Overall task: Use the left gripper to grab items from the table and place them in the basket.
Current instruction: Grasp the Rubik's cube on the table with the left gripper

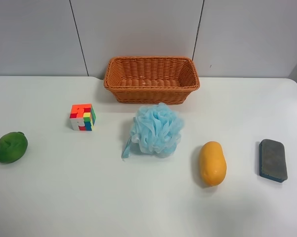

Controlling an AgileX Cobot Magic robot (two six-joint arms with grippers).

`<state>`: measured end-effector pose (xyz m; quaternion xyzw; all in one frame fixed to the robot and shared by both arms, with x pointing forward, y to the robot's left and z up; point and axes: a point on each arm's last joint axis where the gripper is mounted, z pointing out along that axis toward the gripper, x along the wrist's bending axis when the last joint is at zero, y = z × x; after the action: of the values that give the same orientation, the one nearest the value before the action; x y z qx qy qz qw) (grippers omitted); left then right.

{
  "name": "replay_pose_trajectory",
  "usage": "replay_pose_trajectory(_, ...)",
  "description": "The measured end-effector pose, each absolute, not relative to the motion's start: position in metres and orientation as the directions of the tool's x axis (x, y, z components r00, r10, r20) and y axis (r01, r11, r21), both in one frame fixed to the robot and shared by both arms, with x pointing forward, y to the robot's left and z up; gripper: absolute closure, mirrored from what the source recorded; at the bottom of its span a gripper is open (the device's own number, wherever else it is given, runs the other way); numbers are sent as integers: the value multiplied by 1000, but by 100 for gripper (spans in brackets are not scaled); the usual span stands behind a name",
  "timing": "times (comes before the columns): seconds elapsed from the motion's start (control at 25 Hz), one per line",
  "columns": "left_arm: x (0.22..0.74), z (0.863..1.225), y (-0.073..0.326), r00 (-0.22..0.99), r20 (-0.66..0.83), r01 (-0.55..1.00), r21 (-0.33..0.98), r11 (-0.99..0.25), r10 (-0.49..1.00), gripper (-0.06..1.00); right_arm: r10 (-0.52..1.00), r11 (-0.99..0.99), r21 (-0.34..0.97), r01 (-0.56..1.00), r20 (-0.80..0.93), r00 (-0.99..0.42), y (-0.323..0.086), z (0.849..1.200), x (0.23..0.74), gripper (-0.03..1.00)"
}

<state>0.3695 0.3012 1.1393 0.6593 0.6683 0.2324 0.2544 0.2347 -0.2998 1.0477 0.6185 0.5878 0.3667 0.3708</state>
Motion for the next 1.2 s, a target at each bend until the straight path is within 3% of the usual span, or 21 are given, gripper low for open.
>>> replay_pose_trajectory(0.4,441,1132,292,44,-58,852,524,-7,997,-5,999,-34,890,455,18,40,-300,1048,235,-3)
replay_pose_trajectory(0.64,492,1118,258,114,-28,892,442,-90,993,-5,999,-34,890,455,18,40,-300,1048,235,-3)
replay_pose_trajectory(1.2,576,1064,201,94,-77,955,290,-68,993,-5,999,-34,890,455,18,40,-300,1048,235,-3)
